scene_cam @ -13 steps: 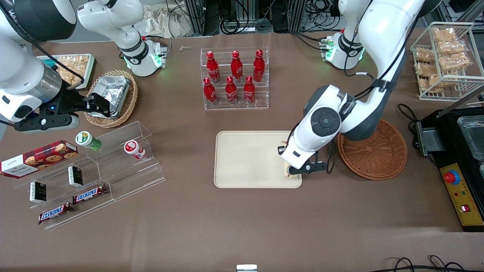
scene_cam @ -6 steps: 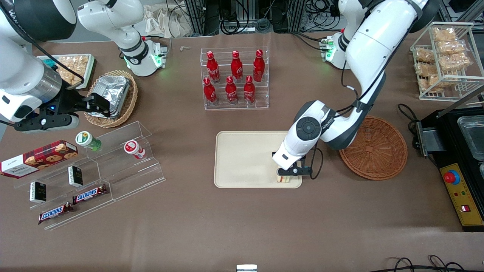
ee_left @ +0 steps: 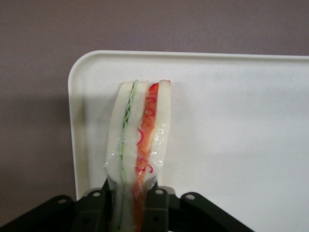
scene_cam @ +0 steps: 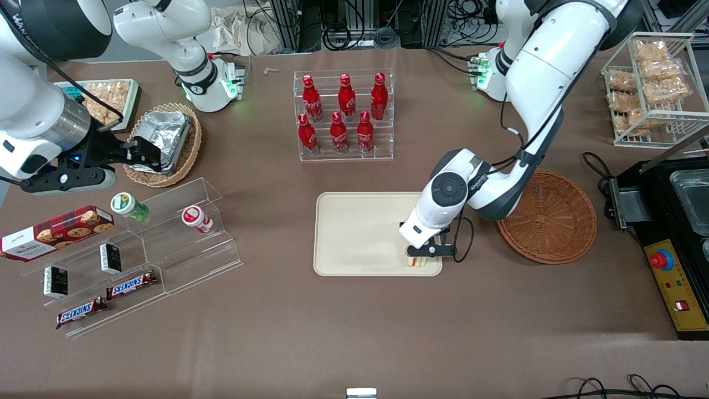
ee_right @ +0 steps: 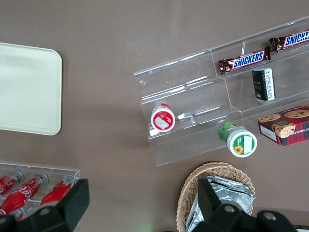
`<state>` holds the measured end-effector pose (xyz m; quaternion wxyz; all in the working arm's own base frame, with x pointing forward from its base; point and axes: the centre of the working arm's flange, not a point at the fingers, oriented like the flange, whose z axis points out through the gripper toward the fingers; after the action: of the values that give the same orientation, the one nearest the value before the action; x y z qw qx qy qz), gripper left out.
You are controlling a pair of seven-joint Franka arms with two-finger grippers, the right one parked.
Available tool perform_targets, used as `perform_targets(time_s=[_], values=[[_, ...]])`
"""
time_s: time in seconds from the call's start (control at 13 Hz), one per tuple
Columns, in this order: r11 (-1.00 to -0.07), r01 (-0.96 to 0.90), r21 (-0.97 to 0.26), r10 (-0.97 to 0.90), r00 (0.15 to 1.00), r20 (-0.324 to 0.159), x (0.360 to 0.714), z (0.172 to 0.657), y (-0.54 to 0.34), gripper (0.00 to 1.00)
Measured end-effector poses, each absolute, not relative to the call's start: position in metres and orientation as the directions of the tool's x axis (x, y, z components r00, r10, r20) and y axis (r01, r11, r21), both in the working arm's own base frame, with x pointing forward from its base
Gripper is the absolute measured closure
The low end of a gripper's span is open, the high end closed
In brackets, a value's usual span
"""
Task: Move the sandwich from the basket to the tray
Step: 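Lower the sandwich onto the tray and open the left gripper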
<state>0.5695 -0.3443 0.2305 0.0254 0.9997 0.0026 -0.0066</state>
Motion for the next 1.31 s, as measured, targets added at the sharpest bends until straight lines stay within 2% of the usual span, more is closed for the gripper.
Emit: perform_targets(time_s=[0.46,0.69,0.92,1.31], values=[[-0.998,0.018,0.055,0.018,1.000,-0.001,0.576,0.237,-0.341,0.00],[-0.997,0.040,0.060,0.041,0.999,0.017,0.587,0.248,-0.330,0.00],[-0.998,0.054,0.034,0.054,0.998,0.010,0.600,0.272,-0.326,0.00],[-0.997,0.077,-0.022,0.076,0.996,0.039,0.611,0.358,-0.318,0.00]])
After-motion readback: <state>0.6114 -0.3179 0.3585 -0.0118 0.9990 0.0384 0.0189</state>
